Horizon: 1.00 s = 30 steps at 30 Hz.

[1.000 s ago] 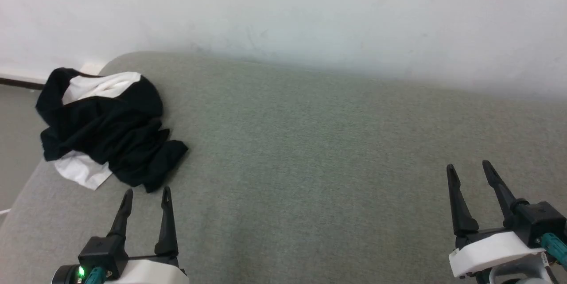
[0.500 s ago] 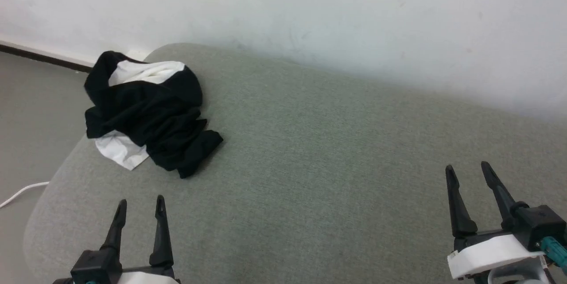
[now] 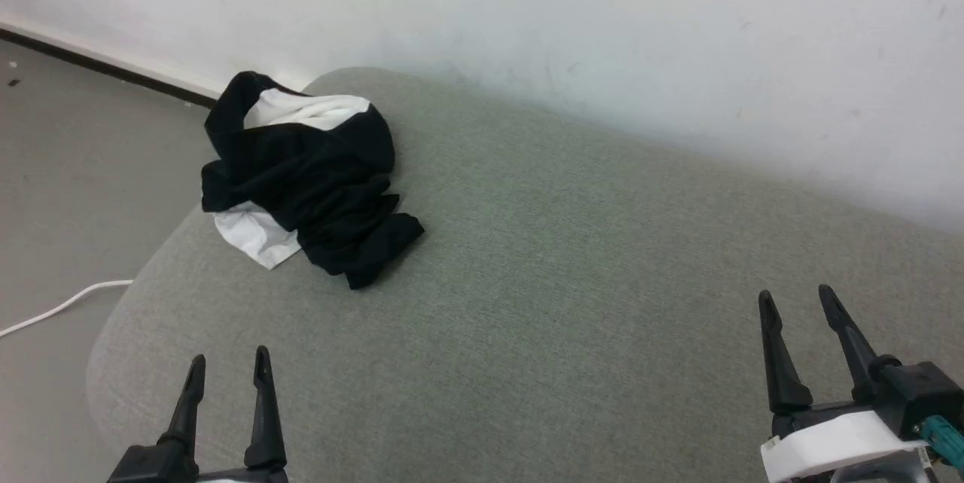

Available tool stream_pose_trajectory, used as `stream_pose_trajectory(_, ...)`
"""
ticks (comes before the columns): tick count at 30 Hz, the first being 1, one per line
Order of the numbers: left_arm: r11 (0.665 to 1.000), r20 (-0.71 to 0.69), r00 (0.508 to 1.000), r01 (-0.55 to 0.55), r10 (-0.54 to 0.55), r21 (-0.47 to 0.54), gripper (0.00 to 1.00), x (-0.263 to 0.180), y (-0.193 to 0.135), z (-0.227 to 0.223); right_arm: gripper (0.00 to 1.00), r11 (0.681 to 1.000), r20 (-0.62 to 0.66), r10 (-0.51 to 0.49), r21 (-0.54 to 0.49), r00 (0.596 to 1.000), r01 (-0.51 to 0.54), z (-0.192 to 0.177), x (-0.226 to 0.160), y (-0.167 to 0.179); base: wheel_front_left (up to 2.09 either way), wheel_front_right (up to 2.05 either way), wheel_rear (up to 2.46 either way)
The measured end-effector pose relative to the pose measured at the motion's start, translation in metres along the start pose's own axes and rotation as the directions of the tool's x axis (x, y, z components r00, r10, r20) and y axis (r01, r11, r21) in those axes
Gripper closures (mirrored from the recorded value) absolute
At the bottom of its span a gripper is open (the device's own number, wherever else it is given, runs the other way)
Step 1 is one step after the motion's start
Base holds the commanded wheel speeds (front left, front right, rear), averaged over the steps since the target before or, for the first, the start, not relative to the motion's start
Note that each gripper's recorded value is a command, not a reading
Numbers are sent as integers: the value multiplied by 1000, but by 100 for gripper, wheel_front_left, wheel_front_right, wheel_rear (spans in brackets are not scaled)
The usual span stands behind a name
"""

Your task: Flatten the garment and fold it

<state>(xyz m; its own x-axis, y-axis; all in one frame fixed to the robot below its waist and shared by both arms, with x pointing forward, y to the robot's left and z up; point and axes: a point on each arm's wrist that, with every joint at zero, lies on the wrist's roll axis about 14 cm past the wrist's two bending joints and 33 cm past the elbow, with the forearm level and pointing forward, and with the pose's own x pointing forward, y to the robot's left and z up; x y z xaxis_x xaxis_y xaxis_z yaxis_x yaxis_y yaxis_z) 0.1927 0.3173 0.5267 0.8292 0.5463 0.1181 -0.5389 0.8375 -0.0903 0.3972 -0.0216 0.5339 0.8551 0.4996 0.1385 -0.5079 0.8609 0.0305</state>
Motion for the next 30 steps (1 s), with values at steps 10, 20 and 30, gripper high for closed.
stream_pose_trajectory(10, 998, 19, 998, -61, 61, -8, 0, -14, 19, 4, 0, 999, 11, 46, 13, 999, -46, -1, 8, 15, 0, 0, 0)
stream_pose_trajectory(20, 993, 31, 993, -114, 114, -9, 0, -29, 36, 6, 0, 996, 24, 85, 24, 996, -86, -1, 14, 28, 0, 0, 0)
stream_pose_trajectory(30, 994, 39, 994, -105, 105, -6, 0, -28, 35, 8, 0, 997, 18, 80, 22, 997, -80, -2, 11, 26, 0, 0, 0)
